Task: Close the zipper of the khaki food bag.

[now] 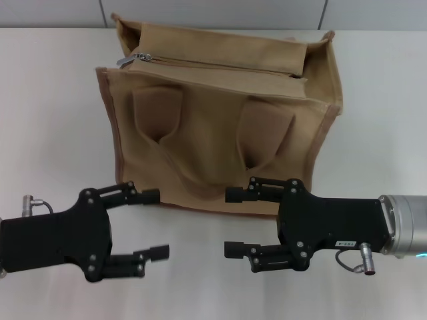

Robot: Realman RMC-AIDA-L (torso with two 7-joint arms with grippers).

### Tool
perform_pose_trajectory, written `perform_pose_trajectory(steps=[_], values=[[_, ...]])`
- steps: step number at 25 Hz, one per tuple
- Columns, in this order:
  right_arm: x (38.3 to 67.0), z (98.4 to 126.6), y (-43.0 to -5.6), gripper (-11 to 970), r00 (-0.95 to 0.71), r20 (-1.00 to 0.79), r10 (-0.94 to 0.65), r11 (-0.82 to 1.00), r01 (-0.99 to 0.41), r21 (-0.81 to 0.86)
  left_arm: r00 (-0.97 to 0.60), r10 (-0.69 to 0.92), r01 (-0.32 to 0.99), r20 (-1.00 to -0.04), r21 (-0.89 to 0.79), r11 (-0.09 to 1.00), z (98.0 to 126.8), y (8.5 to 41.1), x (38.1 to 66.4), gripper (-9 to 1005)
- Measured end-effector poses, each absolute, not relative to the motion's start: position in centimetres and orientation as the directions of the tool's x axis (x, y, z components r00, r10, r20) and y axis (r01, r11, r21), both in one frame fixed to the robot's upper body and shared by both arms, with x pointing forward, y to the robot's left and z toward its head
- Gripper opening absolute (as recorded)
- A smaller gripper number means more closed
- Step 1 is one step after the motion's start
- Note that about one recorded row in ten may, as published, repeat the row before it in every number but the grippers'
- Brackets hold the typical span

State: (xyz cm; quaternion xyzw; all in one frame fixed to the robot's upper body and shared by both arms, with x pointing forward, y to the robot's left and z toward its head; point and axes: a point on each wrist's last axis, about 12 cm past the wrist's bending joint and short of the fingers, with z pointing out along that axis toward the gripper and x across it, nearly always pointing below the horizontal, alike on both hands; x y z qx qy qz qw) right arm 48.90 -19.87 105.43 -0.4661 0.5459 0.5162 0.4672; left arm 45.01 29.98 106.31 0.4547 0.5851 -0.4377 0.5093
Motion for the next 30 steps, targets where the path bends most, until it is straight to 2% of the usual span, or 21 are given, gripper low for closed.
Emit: perform_pose_trajectory(steps=[1, 4, 5, 6, 7, 8, 9, 10, 13, 17, 18, 19, 20, 22, 26, 30], values=[[48.8, 105.4, -19.8, 775, -0.128, -0.991, -0.023, 0.035, -0.991, 0.127, -0.068, 0.086, 0.978, -0.994, -0.049, 0.203, 106.3, 30.0, 45.0, 781], [48.6, 105.1, -19.5, 775, -0.124, -0.992, -0.016, 0.04, -0.992, 0.124, 0.004, -0.026, 0.932, -1.0, -0.006, 0.364, 105.5, 30.6, 43.6, 778], [48.6, 105.1, -19.5, 775, -0.126, -0.992, -0.016, 0.042, -0.991, 0.125, 0.037, -0.081, 0.895, -0.996, -0.003, 0.447, 105.4, 31.0, 43.1, 777], [48.5, 105.0, -19.5, 775, -0.129, -0.991, -0.015, 0.045, -0.991, 0.129, 0.037, -0.081, 0.895, -0.996, -0.003, 0.447, 105.4, 31.0, 43.1, 777], [48.4, 104.9, -19.3, 775, -0.132, -0.991, -0.009, 0.052, -0.99, 0.131, 0.126, -0.142, 0.805, -0.982, 0.017, 0.593, 104.8, 31.4, 41.7, 776], [48.4, 104.9, -19.3, 775, -0.132, -0.991, -0.009, 0.052, -0.99, 0.131, 0.126, -0.142, 0.805, -0.982, 0.017, 0.593, 104.8, 31.4, 41.7, 775], [48.3, 104.8, -19.2, 775, -0.129, -0.992, -0.001, 0.056, -0.99, 0.128, 0.174, -0.141, 0.756, -0.974, 0.041, 0.653, 104.5, 31.6, 41.2, 774], [48.3, 104.8, -19.1, 775, -0.122, -0.992, 0.005, 0.059, -0.991, 0.123, 0.174, -0.141, 0.756, -0.974, 0.041, 0.653, 104.5, 31.6, 41.2, 773], [48.1, 104.8, -18.9, 775, -0.106, -0.994, 0.021, 0.068, -0.992, 0.107, 0.202, -0.15, 0.669, -0.968, 0.024, 0.743, 104.4, 32.4, 41.1, 770], [48.1, 104.7, -18.8, 775, -0.106, -0.994, 0.023, 0.073, -0.992, 0.107, 0.143, -0.161, 0.555, -0.977, -0.056, 0.83, 104.0, 33.5, 43.2, 767], [48.1, 104.7, -18.8, 775, -0.106, -0.994, 0.023, 0.073, -0.992, 0.107, 0.143, -0.161, 0.555, -0.977, -0.056, 0.83, 104.0, 33.5, 43.2, 766], [48.0, 104.7, -18.8, 775, -0.105, -0.994, 0.026, 0.072, -0.992, 0.106, 0.096, -0.137, 0.537, -0.986, -0.064, 0.841, 103.7, 33.4, 44.8, 765], [47.9, 104.7, -18.8, 775, -0.104, -0.994, 0.029, 0.07, -0.992, 0.106, 0.096, -0.137, 0.537, -0.986, -0.064, 0.841, 103.7, 33.4, 44.8, 764], [47.9, 104.8, -18.7, 775, -0.103, -0.994, 0.036, 0.065, -0.992, 0.106, 0.056, -0.107, 0.534, -0.993, -0.061, 0.843, 103.5, 32.9, 46.5, 762], [47.9, 104.8, -18.6, 775, -0.105, -0.994, 0.038, 0.063, -0.992, 0.107, 0.029, -0.056, 0.609, -0.998, -0.027, 0.793, 103.7, 31.1, 48.8, 758], [47.6, 104.7, -18.6, 775, -0.117, -0.992, 0.044, 0.062, -0.991, 0.119, 0.048, -0.026, 0.662, -0.998, 0.013, 0.75, 104.2, 29.9, 50.0, 755]])
